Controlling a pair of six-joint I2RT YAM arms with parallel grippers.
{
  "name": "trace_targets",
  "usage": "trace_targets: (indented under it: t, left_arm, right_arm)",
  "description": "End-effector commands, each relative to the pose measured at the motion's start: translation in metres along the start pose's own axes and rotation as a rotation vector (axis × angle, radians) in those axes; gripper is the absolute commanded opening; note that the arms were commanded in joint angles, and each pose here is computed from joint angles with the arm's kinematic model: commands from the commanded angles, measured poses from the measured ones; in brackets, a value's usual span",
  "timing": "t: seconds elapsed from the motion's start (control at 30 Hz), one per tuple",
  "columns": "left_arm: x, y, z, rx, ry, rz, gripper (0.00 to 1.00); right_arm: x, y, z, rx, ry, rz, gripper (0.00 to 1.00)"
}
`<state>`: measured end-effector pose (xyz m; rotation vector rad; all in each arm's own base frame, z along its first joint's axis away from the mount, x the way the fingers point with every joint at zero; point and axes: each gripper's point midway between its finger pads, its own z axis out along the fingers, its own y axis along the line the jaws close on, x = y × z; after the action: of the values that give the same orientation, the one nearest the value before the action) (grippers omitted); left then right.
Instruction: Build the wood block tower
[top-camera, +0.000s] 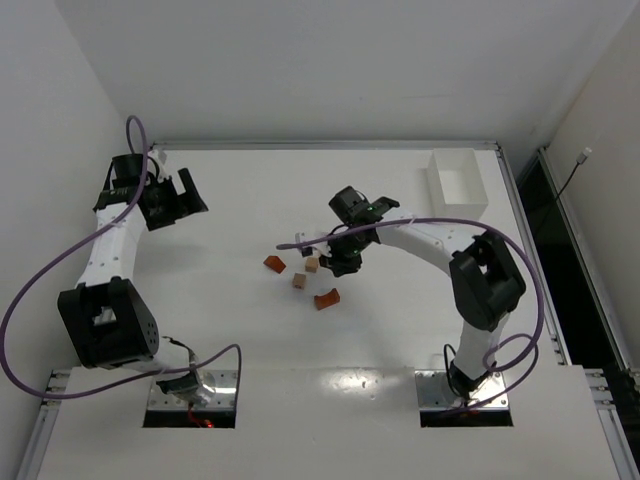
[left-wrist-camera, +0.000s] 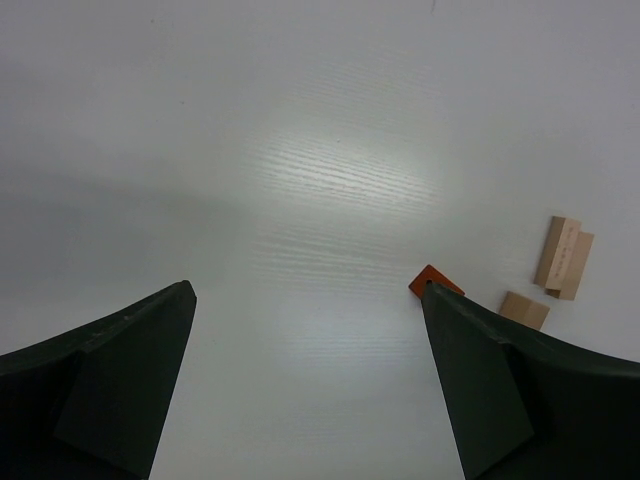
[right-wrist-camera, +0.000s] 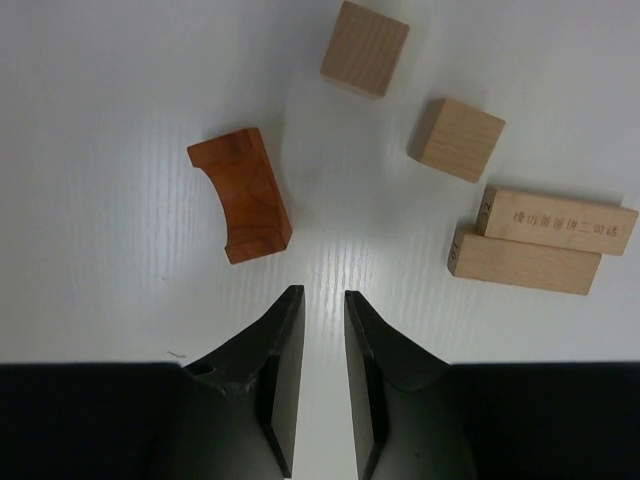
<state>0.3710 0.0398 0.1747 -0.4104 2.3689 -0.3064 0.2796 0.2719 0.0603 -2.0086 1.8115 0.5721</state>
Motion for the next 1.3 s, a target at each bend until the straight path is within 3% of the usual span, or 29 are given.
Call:
trace_targets:
  t: [0.0, 0.07, 0.17, 0.3, 0.63, 1.27]
  left_arm:
    - [-0.019, -0.009, -0.013, 0.035, -0.069, 0.012, 0.95]
    - [-0.021, -0.01, -0.011, 0.035, -0.068, 0.003, 0.95]
    - [-0.023, -0.009, -0.009, 0.034, -0.066, 0.002, 0.95]
    - [-0.025, -0.011, -0.008, 0.043, -0.065, 0.003, 0.95]
    - [-0.025, -0.012, -0.008, 0.052, -0.063, 0.003, 0.95]
    - [-0.027, -0.014, 0.002, 0.068, -0.047, -0.009, 0.95]
  right_arm:
    - [-0.017, -0.01, -0.009, 0.087, -0.037, -0.069, 0.19]
    - [-0.014, -0.014, -0.007, 0.092, -0.036, -0.061, 0.18]
    - [-0.011, -0.021, -0.001, 0.094, -0.024, -0.067, 0.08]
    - [-0.006, -0.031, 0.01, 0.096, 0.002, -0.06, 0.05]
    - [0.003, -0.046, 0.035, 0.066, 0.05, -0.035, 0.05]
    - [0.019, -0.053, 0.048, 0.043, 0.132, -0.006, 0.15]
